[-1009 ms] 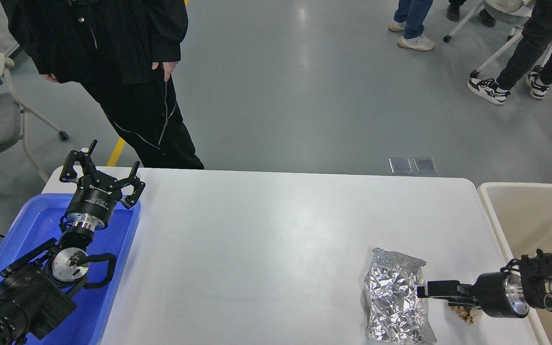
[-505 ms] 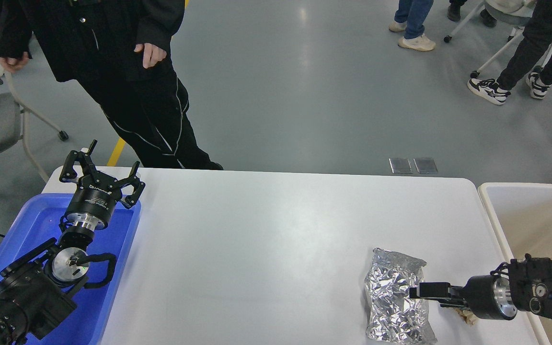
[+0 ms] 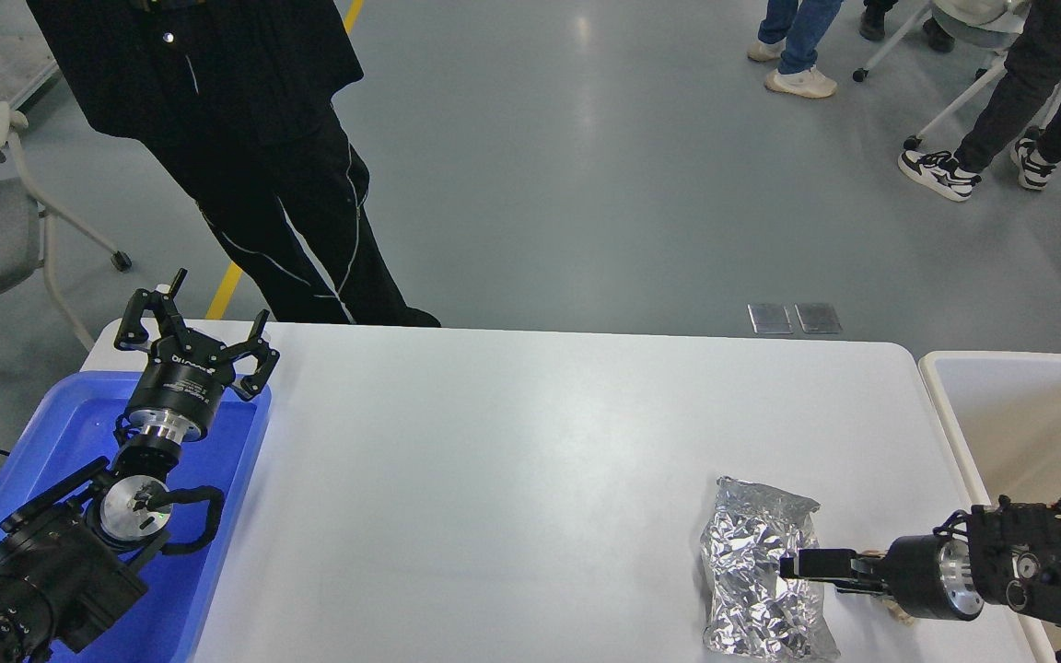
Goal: Tidy desktop
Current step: 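Lower the right gripper onto the silver foil wrapper and close it, then lift the foil wrapper with the right gripper and carry it toward the bin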
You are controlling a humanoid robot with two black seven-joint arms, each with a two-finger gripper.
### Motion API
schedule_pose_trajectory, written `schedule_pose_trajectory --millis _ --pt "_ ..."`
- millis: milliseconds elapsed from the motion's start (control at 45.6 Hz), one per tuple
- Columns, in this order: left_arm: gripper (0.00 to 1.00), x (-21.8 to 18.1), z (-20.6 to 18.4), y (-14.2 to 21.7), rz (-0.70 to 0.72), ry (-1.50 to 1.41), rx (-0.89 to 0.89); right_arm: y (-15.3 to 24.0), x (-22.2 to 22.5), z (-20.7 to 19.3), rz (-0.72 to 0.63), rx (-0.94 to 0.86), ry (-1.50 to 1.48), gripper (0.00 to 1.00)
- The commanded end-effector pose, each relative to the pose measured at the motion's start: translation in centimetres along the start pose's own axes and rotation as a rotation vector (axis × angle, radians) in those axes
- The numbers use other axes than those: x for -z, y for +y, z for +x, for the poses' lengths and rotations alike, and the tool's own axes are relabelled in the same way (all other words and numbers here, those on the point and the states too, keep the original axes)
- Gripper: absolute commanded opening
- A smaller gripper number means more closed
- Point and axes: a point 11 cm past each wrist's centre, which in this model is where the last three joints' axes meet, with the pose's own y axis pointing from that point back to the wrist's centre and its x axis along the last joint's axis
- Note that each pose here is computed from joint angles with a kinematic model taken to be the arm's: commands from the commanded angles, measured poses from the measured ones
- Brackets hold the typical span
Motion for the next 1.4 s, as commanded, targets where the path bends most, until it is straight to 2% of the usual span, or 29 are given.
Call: schedule_pose_trajectory --millis 0,197,329,746,965,1185,1382 --pt "1.0 0.0 0.0 0.0 0.0 0.0 0.0 -0.4 0.0 -0.4 0.0 0.004 0.018 0.68" --pt "1.0 0.0 0.0 0.0 0.0 0.0 0.0 -0.4 -0.4 -0.4 -0.016 0.015 0.076 0.35" --pt "1.0 0.0 0.0 0.0 0.0 0.0 0.0 -0.3 -0.6 -0.6 -0.024 0.024 0.099 0.0" --pt "1.0 0.0 0.0 0.0 0.0 0.0 0.0 -0.1 -1.0 -0.2 -0.035 0.012 0.103 0.0" --pt "1.0 0.0 0.0 0.0 0.0 0.0 0.0 0.3 0.3 1.7 -0.003 -0.027 0.103 0.0" --pt "1.0 0.0 0.0 0.0 0.0 0.0 0.0 4.1 2.0 6.3 0.028 -0.111 0.128 0.0" --pt "1.0 0.0 0.0 0.0 0.0 0.001 0.001 9.0 5.7 11.1 0.099 -0.205 0.154 0.0"
